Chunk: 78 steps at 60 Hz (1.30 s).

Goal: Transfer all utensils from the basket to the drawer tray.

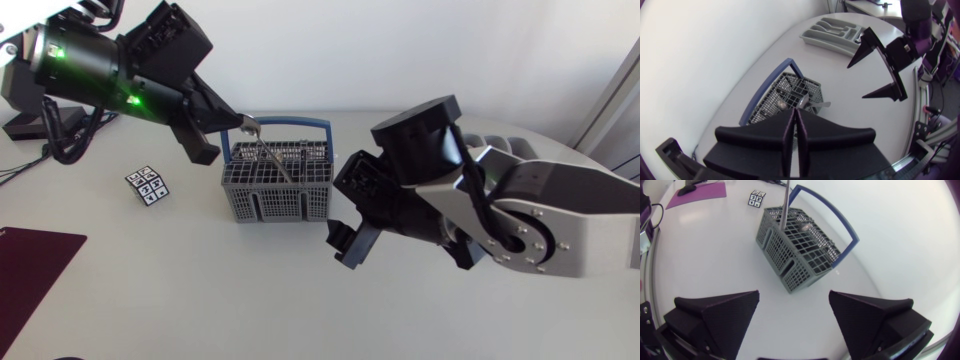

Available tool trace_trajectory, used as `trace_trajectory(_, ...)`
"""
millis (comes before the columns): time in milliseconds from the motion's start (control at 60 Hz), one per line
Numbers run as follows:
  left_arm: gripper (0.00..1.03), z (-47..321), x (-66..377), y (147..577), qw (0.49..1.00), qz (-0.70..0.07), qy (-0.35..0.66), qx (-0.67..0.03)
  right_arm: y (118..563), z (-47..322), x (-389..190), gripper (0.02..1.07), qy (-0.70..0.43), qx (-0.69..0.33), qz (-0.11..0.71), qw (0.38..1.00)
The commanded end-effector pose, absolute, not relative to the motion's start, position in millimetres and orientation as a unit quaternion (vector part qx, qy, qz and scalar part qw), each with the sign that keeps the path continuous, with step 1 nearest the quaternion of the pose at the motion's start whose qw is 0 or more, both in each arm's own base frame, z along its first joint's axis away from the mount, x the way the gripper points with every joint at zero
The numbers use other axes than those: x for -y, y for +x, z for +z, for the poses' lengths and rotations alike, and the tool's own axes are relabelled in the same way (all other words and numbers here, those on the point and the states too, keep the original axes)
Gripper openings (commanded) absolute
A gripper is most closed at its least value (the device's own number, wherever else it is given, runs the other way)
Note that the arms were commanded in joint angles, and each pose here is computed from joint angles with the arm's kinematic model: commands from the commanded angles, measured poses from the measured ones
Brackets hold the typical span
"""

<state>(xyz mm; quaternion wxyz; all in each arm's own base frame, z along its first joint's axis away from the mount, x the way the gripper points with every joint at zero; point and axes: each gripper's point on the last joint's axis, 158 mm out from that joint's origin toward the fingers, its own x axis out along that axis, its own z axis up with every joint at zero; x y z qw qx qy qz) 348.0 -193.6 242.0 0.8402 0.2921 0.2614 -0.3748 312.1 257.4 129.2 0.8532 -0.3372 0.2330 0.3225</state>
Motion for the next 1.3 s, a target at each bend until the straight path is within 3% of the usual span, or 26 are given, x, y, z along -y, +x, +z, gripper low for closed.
trace_trajectory(0, 0.04, 233.3, 200.4, 338.5, 0.850, -0.366, 0.236, -0.296, 307.4, 135.3, -263.9, 1.02, -0.329, -0.216, 0.320, 0.862)
trace_trajectory(200, 0.08, 211.0, 218.4, 330.9, 0.846, -0.360, 0.166, -0.357, 305.2, 150.2, -275.1, 1.01, -0.331, -0.181, 0.314, 0.871)
trace_trajectory(433, 0.10, 189.0, 241.8, 319.1, 0.818, -0.366, 0.114, -0.430, 305.7, 163.5, -279.6, 0.91, -0.331, -0.150, 0.309, 0.879)
trace_trajectory(650, 0.10, 200.7, 249.1, 321.9, 0.818, -0.363, 0.081, -0.439, 305.8, 168.9, -280.1, 0.87, -0.331, -0.132, 0.310, 0.882)
trace_trajectory(733, 0.06, 201.5, 248.2, 323.3, 0.819, -0.361, 0.072, -0.440, 306.1, 160.5, -280.4, 0.87, -0.335, -0.139, 0.311, 0.879)
trace_trajectory(867, 0.06, 176.6, 238.9, 316.6, 0.804, -0.372, 0.100, -0.454, 300.9, 136.4, -281.7, 0.87, -0.332, -0.170, 0.340, 0.863)
trace_trajectory(983, 0.07, 175.8, 213.7, 316.8, 0.810, -0.369, 0.124, -0.439, 302.8, 129.6, -277.2, 0.91, -0.328, -0.188, 0.346, 0.858)
trace_trajectory(1167, 0.18, 146.5, 173.3, 313.3, 0.811, -0.354, 0.149, -0.441, 302.5, 110.1, -301.1, 0.91, -0.314, -0.241, 0.384, 0.834)
trace_trajectory(1283, 0.19, 126.9, 153.4, 315.3, 0.816, -0.337, 0.144, -0.446, 297.5, 101.7, -321.8, 0.91, -0.301, -0.271, 0.421, 0.811)
